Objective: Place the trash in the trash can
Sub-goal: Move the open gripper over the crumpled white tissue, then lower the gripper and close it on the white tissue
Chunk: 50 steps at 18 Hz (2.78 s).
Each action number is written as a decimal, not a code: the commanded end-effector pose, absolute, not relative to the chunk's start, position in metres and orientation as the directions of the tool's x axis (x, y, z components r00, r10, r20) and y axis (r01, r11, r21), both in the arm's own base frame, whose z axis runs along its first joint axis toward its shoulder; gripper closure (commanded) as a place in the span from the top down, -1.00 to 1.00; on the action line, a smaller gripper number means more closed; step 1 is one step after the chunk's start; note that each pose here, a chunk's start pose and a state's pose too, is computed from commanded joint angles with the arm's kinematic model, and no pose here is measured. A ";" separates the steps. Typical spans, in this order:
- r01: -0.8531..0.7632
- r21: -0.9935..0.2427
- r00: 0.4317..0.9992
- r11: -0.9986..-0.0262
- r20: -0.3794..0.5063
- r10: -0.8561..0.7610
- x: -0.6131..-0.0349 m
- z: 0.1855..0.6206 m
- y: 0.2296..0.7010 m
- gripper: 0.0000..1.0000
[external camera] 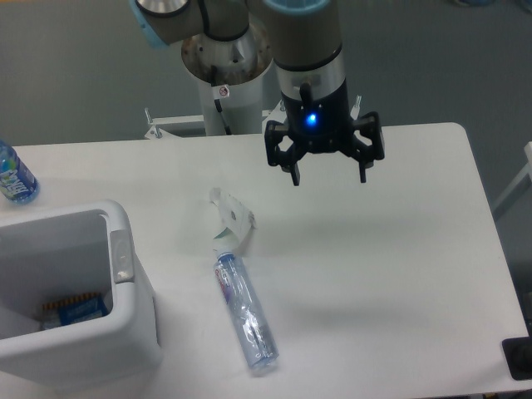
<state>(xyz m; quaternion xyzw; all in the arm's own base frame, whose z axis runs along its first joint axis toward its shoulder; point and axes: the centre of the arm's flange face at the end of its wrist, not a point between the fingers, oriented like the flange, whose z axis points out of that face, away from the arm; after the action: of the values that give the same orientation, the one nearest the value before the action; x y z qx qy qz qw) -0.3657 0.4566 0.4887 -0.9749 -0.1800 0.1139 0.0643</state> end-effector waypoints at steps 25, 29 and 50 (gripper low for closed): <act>0.295 0.058 0.955 -0.954 -0.025 0.294 -0.288 0.306 0.478 1.00; 0.276 0.094 0.961 -0.957 -0.008 0.276 -0.276 0.286 0.490 1.00; 0.217 0.224 0.975 -0.950 -0.010 0.221 -0.252 0.226 0.495 0.63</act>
<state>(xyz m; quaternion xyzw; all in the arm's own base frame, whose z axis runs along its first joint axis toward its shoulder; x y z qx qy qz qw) -0.2524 0.4951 0.2257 -0.9874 -0.1109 -0.0077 -0.1126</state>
